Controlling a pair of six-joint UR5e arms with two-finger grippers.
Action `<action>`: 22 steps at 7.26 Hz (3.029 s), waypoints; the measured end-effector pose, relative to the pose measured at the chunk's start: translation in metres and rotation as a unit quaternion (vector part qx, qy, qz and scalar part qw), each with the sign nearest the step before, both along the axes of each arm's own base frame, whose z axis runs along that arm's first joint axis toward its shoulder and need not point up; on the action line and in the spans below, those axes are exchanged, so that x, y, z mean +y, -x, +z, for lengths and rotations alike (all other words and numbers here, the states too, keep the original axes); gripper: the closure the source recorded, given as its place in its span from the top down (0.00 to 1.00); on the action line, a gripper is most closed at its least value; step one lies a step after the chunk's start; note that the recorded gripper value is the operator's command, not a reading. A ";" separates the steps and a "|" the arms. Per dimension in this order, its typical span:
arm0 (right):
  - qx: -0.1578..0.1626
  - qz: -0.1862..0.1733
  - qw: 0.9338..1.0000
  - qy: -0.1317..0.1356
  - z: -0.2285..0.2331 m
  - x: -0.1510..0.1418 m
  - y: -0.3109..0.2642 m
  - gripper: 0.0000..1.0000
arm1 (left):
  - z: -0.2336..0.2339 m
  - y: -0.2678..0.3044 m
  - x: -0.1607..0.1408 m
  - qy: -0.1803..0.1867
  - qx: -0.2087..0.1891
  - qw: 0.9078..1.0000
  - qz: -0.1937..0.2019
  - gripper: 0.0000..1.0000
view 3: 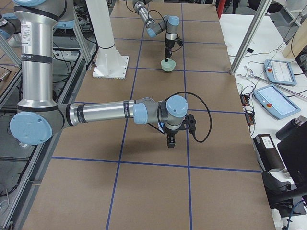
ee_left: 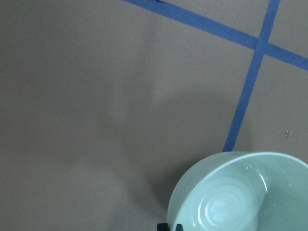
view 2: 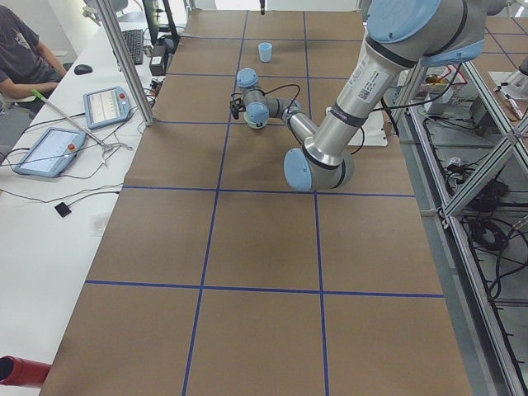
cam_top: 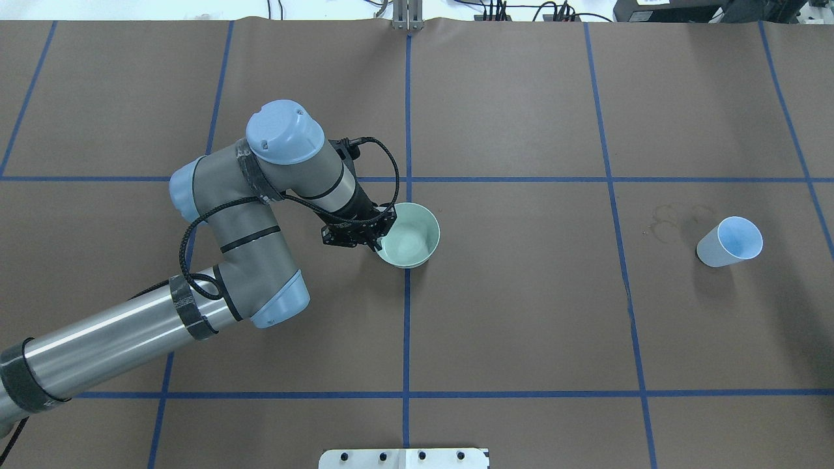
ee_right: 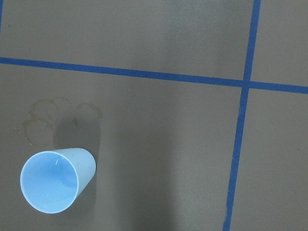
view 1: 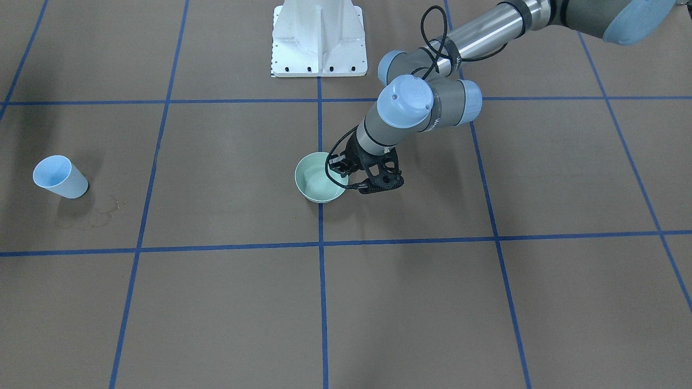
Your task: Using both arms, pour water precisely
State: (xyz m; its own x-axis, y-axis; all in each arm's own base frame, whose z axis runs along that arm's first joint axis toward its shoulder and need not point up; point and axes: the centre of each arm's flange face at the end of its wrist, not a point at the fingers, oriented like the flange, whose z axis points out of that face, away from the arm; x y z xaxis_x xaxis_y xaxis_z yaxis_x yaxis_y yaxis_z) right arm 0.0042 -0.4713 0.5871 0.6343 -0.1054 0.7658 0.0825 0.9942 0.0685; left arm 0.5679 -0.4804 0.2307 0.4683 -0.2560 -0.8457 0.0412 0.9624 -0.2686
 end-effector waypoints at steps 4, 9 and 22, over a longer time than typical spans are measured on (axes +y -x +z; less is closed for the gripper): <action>-0.001 0.000 1.000 -0.006 -0.006 0.003 -0.001 1.00 | -0.006 -0.002 0.004 -0.009 0.004 1.000 -0.004 0.68; -0.027 -0.011 0.988 -0.152 -0.029 0.046 0.025 1.00 | -0.045 0.031 0.011 -0.033 0.042 0.998 -0.014 0.70; -0.045 0.019 0.951 -0.306 0.035 0.135 0.174 1.00 | -0.037 0.044 0.000 -0.033 0.038 0.998 -0.026 0.71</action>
